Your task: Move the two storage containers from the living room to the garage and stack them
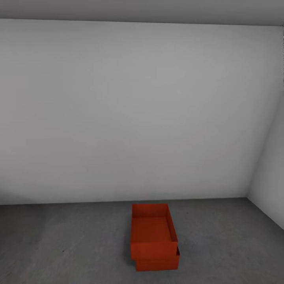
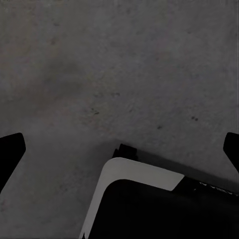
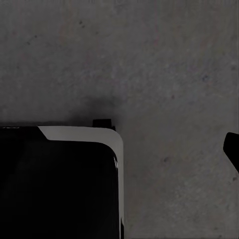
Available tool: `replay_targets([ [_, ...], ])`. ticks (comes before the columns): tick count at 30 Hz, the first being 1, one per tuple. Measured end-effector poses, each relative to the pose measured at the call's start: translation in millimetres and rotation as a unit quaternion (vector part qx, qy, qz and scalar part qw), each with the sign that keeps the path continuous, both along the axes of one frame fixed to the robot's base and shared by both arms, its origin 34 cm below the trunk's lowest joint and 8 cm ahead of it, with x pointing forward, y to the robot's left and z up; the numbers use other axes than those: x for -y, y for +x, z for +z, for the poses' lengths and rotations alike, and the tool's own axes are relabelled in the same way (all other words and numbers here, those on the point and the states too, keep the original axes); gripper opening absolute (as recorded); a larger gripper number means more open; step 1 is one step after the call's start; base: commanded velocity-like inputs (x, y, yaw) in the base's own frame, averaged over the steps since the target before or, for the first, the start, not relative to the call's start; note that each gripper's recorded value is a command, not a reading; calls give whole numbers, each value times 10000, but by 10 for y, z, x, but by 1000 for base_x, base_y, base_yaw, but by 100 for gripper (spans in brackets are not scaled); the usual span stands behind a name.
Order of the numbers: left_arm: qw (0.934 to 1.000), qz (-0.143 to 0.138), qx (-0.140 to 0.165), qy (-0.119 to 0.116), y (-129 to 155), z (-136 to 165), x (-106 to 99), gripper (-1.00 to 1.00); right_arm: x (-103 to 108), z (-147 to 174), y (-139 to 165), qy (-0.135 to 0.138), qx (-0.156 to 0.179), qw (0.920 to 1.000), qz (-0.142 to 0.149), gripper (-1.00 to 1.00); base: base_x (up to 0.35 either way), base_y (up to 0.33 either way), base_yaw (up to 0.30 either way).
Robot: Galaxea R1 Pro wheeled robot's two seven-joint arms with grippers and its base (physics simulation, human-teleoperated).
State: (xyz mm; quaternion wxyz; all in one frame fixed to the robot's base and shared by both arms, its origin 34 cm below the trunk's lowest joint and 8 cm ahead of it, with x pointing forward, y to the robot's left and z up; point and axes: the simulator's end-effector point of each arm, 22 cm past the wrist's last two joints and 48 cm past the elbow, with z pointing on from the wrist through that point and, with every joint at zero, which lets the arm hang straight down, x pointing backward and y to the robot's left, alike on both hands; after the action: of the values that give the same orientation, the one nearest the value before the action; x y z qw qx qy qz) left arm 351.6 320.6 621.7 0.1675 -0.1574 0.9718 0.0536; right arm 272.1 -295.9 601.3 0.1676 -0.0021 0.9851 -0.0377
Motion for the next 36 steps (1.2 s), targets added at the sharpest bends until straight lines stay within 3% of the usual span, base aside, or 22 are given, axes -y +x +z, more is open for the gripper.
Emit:
replay_targets([
  [36, 10000, -1, 41, -3, 29, 18, 5, 100, 27, 5, 7, -52, -20, 10000, -52, 100, 0, 0, 0],
])
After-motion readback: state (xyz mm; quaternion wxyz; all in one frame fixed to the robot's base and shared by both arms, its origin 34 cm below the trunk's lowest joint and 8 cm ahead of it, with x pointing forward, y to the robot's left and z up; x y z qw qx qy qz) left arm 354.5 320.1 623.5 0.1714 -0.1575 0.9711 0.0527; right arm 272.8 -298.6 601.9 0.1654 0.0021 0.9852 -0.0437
